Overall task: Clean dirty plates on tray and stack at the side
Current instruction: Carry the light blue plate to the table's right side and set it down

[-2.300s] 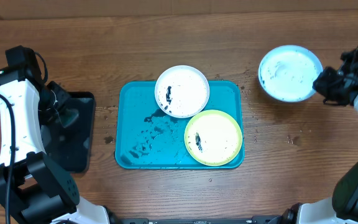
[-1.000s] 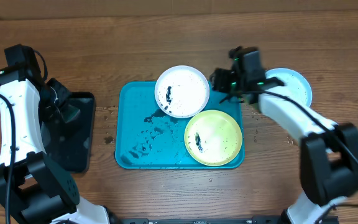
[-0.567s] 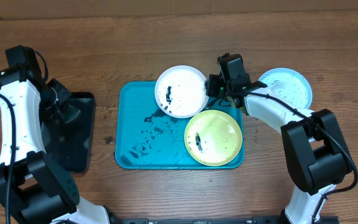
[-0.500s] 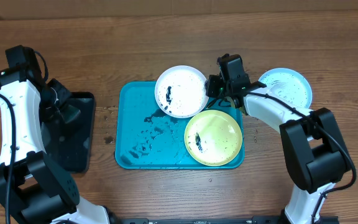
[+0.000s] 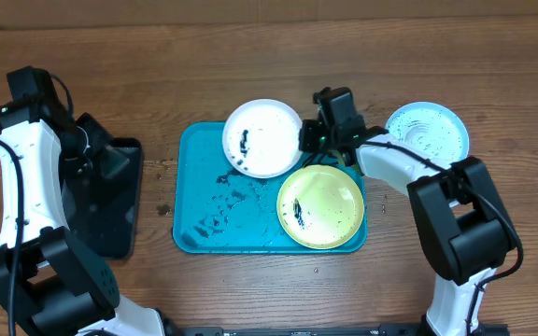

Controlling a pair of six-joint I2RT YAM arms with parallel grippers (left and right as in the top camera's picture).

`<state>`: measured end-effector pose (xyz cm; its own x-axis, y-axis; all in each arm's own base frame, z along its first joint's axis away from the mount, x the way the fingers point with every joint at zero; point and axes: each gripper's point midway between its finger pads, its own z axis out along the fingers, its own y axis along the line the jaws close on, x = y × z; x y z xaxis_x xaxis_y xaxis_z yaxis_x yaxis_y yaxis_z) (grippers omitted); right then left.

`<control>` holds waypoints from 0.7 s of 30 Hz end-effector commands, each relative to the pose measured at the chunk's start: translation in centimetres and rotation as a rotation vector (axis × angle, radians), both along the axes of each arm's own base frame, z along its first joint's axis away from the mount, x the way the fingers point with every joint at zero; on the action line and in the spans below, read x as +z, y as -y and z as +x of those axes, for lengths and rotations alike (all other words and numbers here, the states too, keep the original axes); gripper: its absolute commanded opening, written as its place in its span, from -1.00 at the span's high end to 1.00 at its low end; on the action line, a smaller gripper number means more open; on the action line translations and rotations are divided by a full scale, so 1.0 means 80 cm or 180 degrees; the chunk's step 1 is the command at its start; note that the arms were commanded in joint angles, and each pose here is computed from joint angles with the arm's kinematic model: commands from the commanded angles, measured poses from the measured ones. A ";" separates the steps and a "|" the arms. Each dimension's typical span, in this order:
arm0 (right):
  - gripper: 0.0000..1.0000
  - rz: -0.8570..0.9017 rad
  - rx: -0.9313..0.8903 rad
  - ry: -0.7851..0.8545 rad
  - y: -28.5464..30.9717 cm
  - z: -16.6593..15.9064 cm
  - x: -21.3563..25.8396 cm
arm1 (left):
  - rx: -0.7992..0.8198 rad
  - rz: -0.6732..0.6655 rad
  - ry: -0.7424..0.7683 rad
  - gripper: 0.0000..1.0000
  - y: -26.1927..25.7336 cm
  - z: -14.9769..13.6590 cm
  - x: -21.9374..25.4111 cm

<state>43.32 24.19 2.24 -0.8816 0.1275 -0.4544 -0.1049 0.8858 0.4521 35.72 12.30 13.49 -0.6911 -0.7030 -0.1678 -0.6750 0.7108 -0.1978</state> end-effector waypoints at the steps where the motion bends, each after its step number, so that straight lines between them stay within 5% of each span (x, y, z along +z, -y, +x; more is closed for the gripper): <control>1: 0.93 0.0126 0.0159 -0.0002 -0.034 -0.013 0.009 | -0.0429 -0.0187 0.0181 0.91 0.031 0.010 0.008; 21: 0.88 -0.0066 0.0381 -0.0218 -0.071 -0.063 -0.008 | -0.1482 -0.0180 0.0189 0.92 0.155 0.026 0.009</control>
<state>38.57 28.83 1.21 -0.9268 0.0288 -0.3744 -0.1570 0.8760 0.4560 37.92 1.19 13.76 -0.9109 -0.3735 -0.1751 -0.3236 0.9102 -0.2584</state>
